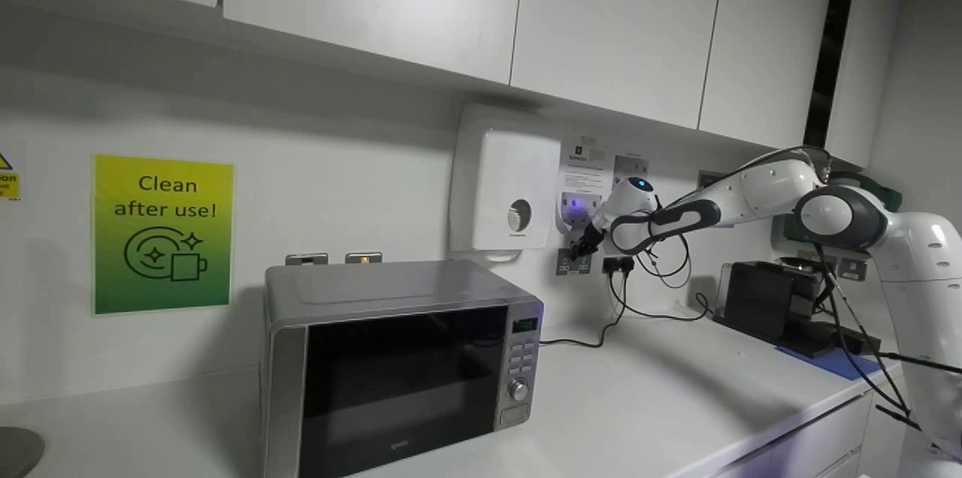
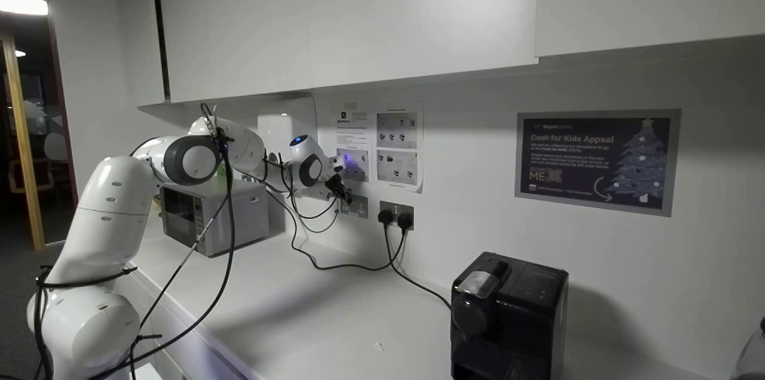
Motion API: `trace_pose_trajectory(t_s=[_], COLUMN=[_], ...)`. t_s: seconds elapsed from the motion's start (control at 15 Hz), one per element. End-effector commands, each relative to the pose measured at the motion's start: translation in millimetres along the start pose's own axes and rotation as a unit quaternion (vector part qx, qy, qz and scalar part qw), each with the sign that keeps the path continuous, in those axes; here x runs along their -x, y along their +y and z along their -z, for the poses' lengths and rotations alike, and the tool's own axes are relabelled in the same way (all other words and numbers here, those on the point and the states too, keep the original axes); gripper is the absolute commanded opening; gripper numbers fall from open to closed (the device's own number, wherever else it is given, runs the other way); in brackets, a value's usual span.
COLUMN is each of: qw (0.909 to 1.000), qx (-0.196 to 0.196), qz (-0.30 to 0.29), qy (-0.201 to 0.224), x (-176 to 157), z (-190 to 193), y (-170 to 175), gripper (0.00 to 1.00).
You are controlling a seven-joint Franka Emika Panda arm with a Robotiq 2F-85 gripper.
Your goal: Turn off the leftmost socket switch on the wall
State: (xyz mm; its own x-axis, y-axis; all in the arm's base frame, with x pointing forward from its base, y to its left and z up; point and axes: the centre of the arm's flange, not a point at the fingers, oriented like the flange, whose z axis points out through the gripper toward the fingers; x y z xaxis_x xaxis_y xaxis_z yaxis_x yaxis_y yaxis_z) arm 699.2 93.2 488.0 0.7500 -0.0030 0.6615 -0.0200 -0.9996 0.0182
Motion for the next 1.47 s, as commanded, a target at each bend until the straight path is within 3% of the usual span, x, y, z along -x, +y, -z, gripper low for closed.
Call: trace_pose_trajectory(t_s=[0.0,1.4], qw=[0.9994,0.9984], qx=[-0.006,-0.015], qz=[-0.013,-0.032], qy=[0.033,0.043], x=[-18,-35], z=[8,25], y=[-5,4], gripper=[0.0,0.0])
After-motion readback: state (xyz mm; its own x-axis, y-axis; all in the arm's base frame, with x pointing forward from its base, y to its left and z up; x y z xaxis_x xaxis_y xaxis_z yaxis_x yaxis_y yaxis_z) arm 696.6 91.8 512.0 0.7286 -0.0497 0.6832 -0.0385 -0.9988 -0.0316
